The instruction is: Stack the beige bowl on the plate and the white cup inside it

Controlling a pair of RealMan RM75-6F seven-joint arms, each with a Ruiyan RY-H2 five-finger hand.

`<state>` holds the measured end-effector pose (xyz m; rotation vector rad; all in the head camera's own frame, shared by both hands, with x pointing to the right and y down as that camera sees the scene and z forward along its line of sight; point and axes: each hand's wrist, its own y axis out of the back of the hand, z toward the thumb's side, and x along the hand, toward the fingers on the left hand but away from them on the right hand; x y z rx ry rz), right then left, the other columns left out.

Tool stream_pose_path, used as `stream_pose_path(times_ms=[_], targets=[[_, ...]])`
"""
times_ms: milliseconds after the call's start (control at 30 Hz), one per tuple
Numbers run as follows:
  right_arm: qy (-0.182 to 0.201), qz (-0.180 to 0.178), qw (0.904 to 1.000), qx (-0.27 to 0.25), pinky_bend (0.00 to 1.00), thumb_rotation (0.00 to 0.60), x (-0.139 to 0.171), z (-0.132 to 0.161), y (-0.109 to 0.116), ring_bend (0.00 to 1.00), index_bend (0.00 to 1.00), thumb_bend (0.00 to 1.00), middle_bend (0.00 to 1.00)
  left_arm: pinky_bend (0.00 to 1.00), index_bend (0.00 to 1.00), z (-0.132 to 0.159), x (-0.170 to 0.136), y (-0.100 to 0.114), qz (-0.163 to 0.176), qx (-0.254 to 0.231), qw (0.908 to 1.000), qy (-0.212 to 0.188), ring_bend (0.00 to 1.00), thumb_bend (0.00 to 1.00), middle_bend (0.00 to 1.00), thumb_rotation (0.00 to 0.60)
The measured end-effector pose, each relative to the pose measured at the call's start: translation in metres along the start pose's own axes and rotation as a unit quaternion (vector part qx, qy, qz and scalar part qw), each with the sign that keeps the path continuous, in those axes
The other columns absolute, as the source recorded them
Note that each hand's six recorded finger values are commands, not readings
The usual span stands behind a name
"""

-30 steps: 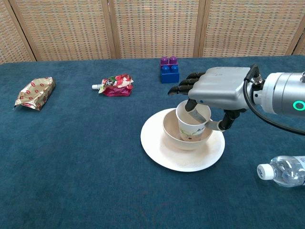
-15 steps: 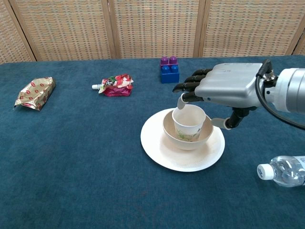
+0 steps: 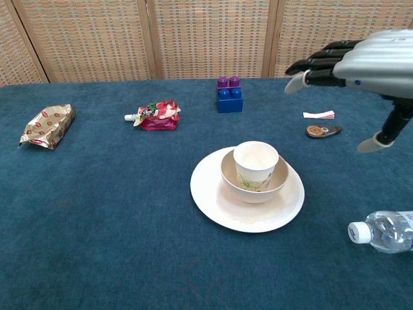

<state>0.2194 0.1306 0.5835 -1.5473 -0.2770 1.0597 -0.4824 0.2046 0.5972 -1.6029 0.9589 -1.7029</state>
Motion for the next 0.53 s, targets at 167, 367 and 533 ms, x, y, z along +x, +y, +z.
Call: stream_pose_path(times_ms=[167, 367, 533], targets=[[-0.056, -0.041, 0.9962, -0.053, 0.00, 0.600, 0.028, -0.040, -0.010, 0.00, 0.01, 0.00, 0.00, 0.00, 0.00, 0.006, -0.004, 0.007, 0.019, -0.003, 0.9996, -0.019, 0.00, 0.00, 0.00, 0.600], [-0.136, -0.090, 0.9812, -0.103, 0.00, 0.600, 0.080, -0.087, -0.046, 0.00, 0.00, 0.00, 0.00, 0.00, 0.00, 0.011, -0.014, 0.015, 0.046, -0.009, 0.9978, -0.047, 0.00, 0.00, 0.00, 0.600], [-0.197, -0.115, 0.9630, -0.144, 0.00, 0.600, 0.125, -0.088, -0.079, 0.00, 0.00, 0.00, 0.00, 0.00, 0.00, 0.013, -0.020, 0.017, 0.051, -0.006, 0.9966, -0.064, 0.00, 0.00, 0.00, 0.600]])
